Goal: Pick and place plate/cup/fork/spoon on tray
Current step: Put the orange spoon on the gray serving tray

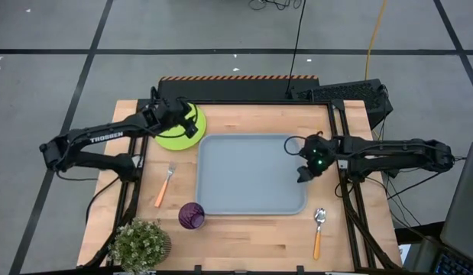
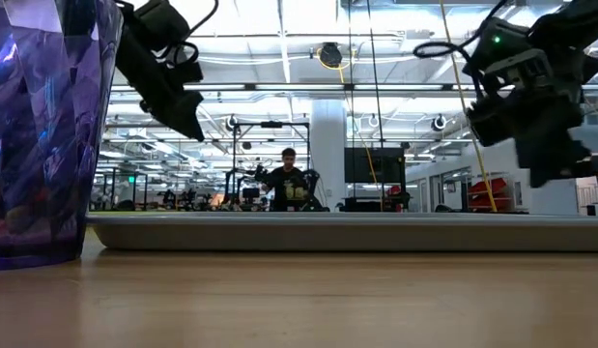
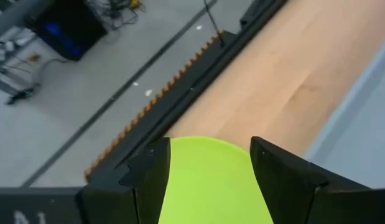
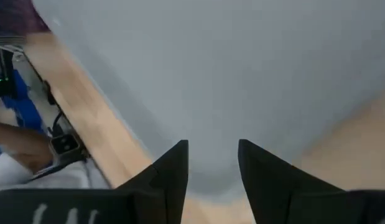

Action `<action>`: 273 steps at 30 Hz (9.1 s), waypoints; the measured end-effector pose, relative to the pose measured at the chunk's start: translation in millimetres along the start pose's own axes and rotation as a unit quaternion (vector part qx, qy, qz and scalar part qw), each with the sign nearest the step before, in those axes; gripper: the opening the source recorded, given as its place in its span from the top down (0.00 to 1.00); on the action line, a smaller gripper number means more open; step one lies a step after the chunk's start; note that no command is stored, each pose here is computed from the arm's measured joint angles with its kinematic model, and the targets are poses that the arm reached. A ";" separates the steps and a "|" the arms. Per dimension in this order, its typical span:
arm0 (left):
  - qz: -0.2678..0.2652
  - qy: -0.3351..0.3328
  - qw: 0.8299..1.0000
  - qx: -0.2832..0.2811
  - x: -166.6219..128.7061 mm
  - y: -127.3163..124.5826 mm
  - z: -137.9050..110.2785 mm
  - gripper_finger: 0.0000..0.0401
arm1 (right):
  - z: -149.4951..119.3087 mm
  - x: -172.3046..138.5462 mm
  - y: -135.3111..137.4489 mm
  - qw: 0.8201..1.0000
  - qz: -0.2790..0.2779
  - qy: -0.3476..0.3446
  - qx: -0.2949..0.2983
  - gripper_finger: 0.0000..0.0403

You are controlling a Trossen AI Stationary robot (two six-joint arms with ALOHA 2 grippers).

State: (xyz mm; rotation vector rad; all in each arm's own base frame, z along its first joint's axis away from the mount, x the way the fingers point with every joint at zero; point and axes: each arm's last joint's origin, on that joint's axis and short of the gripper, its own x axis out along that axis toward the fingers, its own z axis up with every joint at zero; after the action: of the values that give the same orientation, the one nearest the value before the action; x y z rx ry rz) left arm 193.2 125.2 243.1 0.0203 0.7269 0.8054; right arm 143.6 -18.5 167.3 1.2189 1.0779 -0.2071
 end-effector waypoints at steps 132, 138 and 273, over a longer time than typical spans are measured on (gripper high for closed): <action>-0.091 -0.204 0.971 0.080 -2.8 13.1 33.0 0.44 | -154.1 116.2 197.0 0.869 -0.388 0.045 0.304 0.81; -0.100 -0.180 0.975 0.083 -1.3 11.9 28.4 0.44 | -160.3 104.8 185.2 0.843 -0.453 0.012 0.289 0.81; -0.141 -0.098 0.980 0.097 0.8 -3.0 9.6 0.44 | -168.0 151.5 72.9 0.881 -0.413 0.023 0.232 0.88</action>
State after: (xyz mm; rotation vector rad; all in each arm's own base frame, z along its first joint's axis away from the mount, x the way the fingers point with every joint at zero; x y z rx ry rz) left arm 201.2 126.0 249.1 0.1665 0.6012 0.4527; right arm 176.5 209.5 109.2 1.1004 1.6036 -1.1549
